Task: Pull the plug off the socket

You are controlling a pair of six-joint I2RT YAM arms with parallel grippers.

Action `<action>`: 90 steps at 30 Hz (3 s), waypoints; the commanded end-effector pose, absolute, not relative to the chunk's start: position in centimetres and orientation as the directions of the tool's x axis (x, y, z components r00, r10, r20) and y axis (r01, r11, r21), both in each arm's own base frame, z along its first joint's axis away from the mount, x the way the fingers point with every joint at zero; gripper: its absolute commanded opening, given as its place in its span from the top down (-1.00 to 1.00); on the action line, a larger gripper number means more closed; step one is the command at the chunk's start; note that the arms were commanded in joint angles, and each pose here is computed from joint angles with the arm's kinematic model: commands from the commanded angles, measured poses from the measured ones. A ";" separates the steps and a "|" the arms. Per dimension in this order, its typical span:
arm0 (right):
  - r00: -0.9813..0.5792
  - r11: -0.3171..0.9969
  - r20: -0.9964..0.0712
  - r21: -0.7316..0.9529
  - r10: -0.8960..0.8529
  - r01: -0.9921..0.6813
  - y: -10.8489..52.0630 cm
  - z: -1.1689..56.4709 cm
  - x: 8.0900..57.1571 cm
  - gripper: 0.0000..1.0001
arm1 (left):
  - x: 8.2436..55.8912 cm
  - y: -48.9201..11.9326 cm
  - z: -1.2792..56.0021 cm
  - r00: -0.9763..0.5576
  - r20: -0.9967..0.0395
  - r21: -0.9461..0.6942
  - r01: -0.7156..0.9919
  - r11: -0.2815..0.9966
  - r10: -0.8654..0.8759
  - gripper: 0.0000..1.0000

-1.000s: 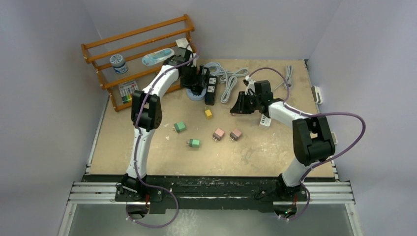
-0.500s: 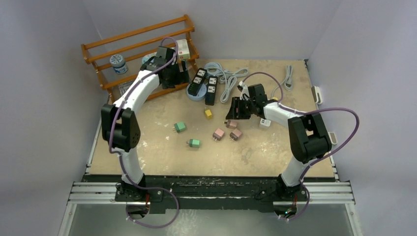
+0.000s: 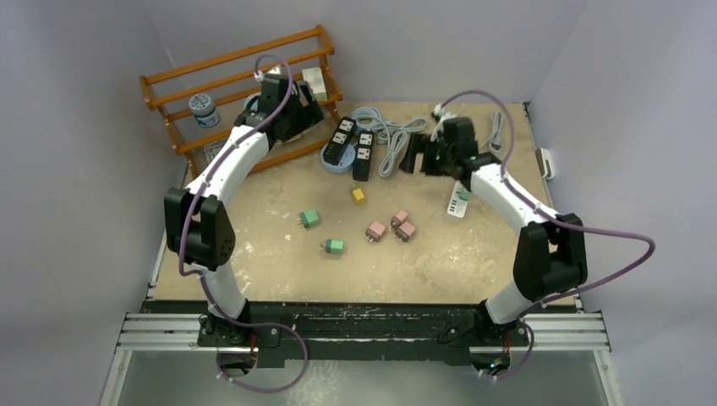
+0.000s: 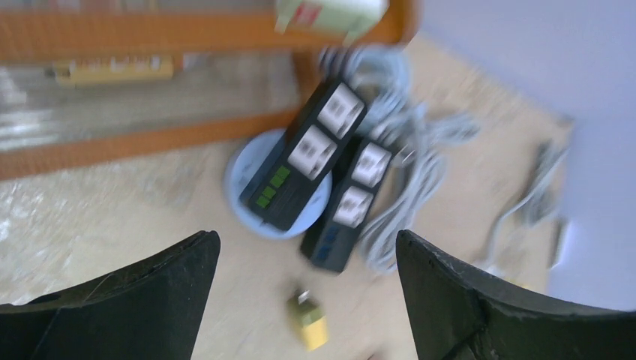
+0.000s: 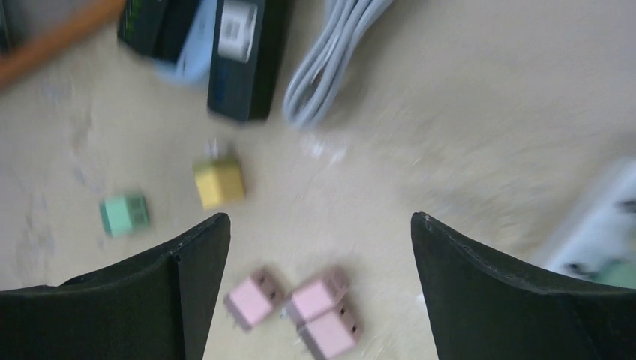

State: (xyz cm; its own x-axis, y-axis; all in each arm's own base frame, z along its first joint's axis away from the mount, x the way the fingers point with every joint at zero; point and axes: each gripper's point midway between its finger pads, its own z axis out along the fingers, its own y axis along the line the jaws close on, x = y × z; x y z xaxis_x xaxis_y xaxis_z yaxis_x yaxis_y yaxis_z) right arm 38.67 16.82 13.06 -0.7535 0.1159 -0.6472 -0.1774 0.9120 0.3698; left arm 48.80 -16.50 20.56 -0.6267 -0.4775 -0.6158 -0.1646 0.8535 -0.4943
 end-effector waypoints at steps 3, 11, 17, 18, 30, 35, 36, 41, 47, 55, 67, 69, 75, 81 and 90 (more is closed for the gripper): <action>-0.680 0.952 -0.666 0.236 0.306 0.196 5.2 17.2 42.8 -0.80 | 49.4 -14.0 38.2 -0.219 -0.622 -0.743 -0.140 0.655 -0.752 -0.76; -0.666 0.901 -0.648 0.075 0.369 0.426 -1.8 14.1 41.1 -0.82 | 46.6 -14.5 42.2 -0.232 -0.611 -0.770 -0.047 0.636 -0.757 -0.78; -0.640 0.875 -0.675 0.017 0.367 0.483 -3.9 14.8 41.6 -0.82 | 45.9 -15.5 43.5 -0.268 -0.606 -0.779 0.013 0.627 -0.748 -0.79; -0.640 0.872 -0.674 0.010 0.368 0.490 -4.2 14.7 41.5 -0.82 | 45.9 -15.5 43.6 -0.265 -0.608 -0.779 0.018 0.627 -0.748 -0.79; -0.590 0.832 -0.693 0.026 0.414 0.554 -5.6 12.7 42.0 -0.80 | 46.2 -15.5 43.2 -0.273 -0.627 -0.762 0.022 0.647 -0.729 -0.82; -0.582 0.866 -0.709 0.079 0.397 0.494 -4.6 12.1 44.1 -0.71 | 46.5 -15.8 43.4 -0.275 -0.617 -0.773 0.035 0.634 -0.737 -0.83; -0.582 0.872 -0.709 0.095 0.398 0.480 -4.3 11.9 44.4 -0.71 | 46.5 -15.8 43.5 -0.273 -0.620 -0.771 0.034 0.636 -0.736 -0.83; -0.602 0.886 -0.691 0.122 0.400 0.447 -3.4 10.3 45.3 -0.67 | 46.5 -15.7 44.0 -0.260 -0.620 -0.773 0.040 0.633 -0.741 -0.84; -0.628 0.894 -0.673 0.115 0.390 0.432 -3.2 8.6 45.7 -0.59 | 46.7 -16.6 43.8 -0.284 -0.596 -0.794 0.072 0.603 -0.751 -0.85; -0.646 0.901 -0.656 0.131 0.391 0.413 -2.6 7.4 46.6 -0.29 | 46.4 -16.9 44.4 -0.281 -0.579 -0.811 0.101 0.577 -0.765 -0.86; -0.652 0.903 -0.648 0.144 0.395 0.404 -2.3 6.9 47.1 1.00 | 46.0 -16.8 45.6 -0.263 -0.580 -0.813 0.129 0.567 -0.771 -0.87; -0.636 0.903 -0.663 0.149 0.394 0.404 -2.4 7.8 47.3 1.00 | 45.8 -16.7 45.9 -0.261 -0.586 -0.809 0.134 0.572 -0.767 -0.88; -0.544 0.894 -0.728 0.220 0.418 0.392 -2.1 12.8 48.8 1.00 | 45.5 -16.7 46.0 -0.261 -0.597 -0.800 0.136 0.584 -0.758 -0.88; -0.470 0.887 -0.761 0.310 0.447 0.342 -1.0 17.0 50.8 1.00 | 45.8 -17.5 45.9 -0.288 -0.593 -0.804 0.163 0.572 -0.752 -0.88; -0.332 0.892 -0.828 0.422 0.452 0.161 6.0 26.4 53.5 1.00 | 46.5 -23.0 40.3 -0.376 -0.772 -0.632 0.364 0.684 -0.513 -0.89</action>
State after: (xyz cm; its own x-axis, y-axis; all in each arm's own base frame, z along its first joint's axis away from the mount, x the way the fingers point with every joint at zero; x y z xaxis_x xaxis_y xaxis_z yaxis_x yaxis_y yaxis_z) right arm 51.02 1.34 14.77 -0.5337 0.4197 -0.7342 0.3391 0.9015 0.2688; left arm 46.69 -18.80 41.84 -0.3456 -0.6637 -0.6634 0.1830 0.6457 -0.7413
